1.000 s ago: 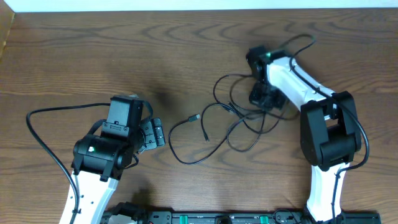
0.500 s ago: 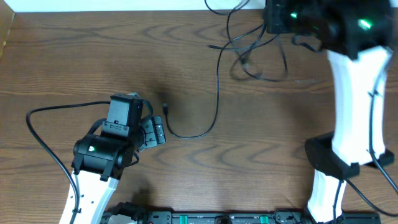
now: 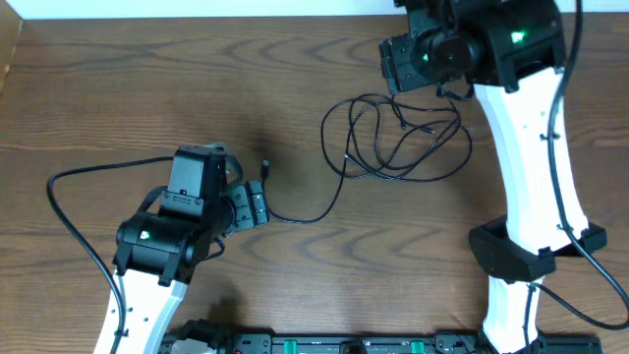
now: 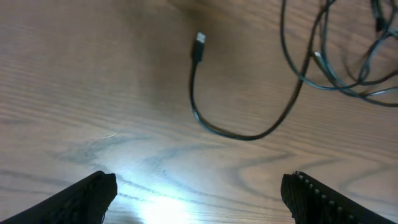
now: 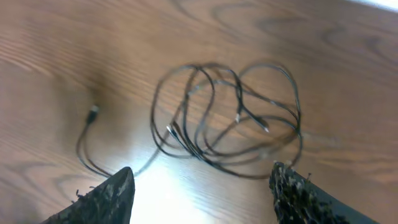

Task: Untangle cables
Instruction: 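Lift the black cable upward and away with the right gripper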

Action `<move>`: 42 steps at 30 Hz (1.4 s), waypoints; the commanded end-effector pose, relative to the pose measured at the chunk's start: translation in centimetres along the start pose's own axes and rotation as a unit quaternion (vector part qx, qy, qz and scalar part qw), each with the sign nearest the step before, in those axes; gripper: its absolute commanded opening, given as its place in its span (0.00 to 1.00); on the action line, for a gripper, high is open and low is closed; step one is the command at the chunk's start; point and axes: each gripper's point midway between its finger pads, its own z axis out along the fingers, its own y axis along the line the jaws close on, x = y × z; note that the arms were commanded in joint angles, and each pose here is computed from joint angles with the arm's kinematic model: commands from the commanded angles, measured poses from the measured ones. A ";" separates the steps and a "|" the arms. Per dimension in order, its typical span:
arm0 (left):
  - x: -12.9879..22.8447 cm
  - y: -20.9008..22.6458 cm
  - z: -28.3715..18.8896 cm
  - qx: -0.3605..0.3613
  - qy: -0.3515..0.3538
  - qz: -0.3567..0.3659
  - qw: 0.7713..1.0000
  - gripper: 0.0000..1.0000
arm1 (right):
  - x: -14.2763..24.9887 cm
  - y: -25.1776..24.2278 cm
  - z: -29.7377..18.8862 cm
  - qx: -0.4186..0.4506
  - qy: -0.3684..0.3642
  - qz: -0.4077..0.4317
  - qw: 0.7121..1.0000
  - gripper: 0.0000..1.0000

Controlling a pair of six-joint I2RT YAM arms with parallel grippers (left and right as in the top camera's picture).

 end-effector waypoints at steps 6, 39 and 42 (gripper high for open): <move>-0.6 -3.2 -0.4 0.087 -0.006 0.049 0.995 0.82 | 5.4 -0.1 10.4 0.018 0.140 -0.038 0.989 0.65; 0.7 -2.6 -0.3 0.077 0.021 0.046 0.996 0.83 | 13.9 3.6 21.4 -0.078 0.201 -0.054 0.975 0.01; 0.7 -2.6 -0.3 0.077 0.021 0.045 0.996 0.83 | 8.7 4.1 14.9 -0.083 0.157 -0.071 0.981 0.01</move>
